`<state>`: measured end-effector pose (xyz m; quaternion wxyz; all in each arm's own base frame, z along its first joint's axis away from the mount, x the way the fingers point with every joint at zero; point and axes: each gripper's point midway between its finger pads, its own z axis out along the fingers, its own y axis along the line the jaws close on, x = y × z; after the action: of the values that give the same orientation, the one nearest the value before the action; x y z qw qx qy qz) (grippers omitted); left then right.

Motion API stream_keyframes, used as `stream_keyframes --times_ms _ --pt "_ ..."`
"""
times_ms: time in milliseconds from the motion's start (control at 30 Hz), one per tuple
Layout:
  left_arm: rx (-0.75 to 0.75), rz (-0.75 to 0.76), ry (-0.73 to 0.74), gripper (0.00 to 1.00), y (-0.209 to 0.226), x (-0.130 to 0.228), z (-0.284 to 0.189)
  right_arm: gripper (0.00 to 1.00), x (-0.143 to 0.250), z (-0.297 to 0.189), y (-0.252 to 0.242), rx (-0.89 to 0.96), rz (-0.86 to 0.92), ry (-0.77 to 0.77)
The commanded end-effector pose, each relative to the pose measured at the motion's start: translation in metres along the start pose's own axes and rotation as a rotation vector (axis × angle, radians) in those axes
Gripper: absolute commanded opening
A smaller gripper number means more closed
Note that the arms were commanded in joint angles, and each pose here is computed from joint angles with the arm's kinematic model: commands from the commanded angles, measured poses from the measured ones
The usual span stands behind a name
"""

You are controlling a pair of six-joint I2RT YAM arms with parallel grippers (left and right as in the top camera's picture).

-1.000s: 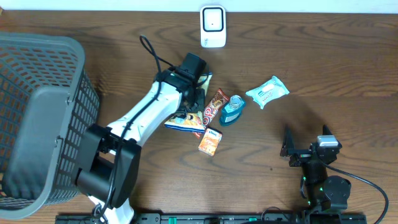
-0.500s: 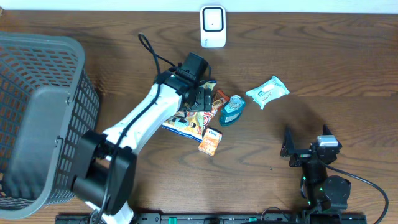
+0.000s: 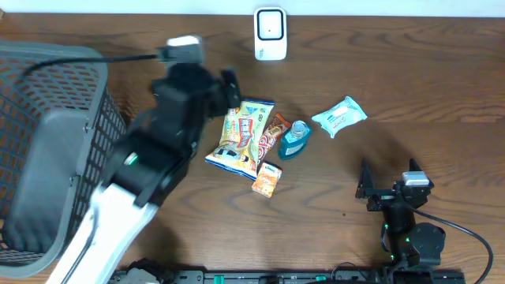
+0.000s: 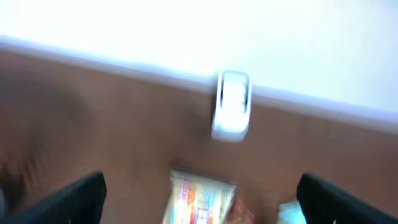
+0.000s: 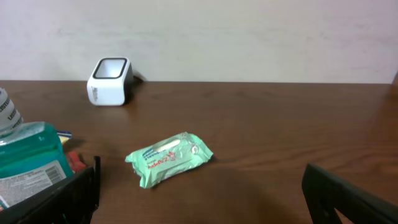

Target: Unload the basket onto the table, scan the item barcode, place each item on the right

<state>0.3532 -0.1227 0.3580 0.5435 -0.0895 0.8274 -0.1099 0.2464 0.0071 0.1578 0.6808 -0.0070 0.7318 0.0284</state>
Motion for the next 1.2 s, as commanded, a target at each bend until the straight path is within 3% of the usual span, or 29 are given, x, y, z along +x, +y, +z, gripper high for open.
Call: stream_keyframes --times_ms 0,167,267,533,800,1167 --pt "-0.120 -0.020 -0.273 0.98 0.030 -0.064 -0.048 0.99 0.000 0.000 0.001 -0.004 0.013 0.000" --pt "-0.200 -0.007 -0.580 0.98 0.049 -0.134 -0.112 0.99 0.000 0.000 0.001 -0.004 0.013 0.000" --pt "-0.276 0.093 -0.690 0.98 0.056 -0.161 -0.138 0.99 0.000 0.000 0.001 -0.004 0.013 0.000" --pt "-0.405 0.467 -0.552 0.98 0.063 -0.144 -0.130 0.99 0.000 0.000 0.001 -0.004 0.013 0.000" --pt "-0.333 0.443 -0.575 0.98 0.067 -0.141 -0.158 0.99 0.000 0.000 0.001 -0.004 0.013 0.000" --pt "-0.291 0.199 -0.770 0.98 0.118 -0.143 -0.268 0.99 0.000 0.000 0.001 -0.004 0.013 0.000"
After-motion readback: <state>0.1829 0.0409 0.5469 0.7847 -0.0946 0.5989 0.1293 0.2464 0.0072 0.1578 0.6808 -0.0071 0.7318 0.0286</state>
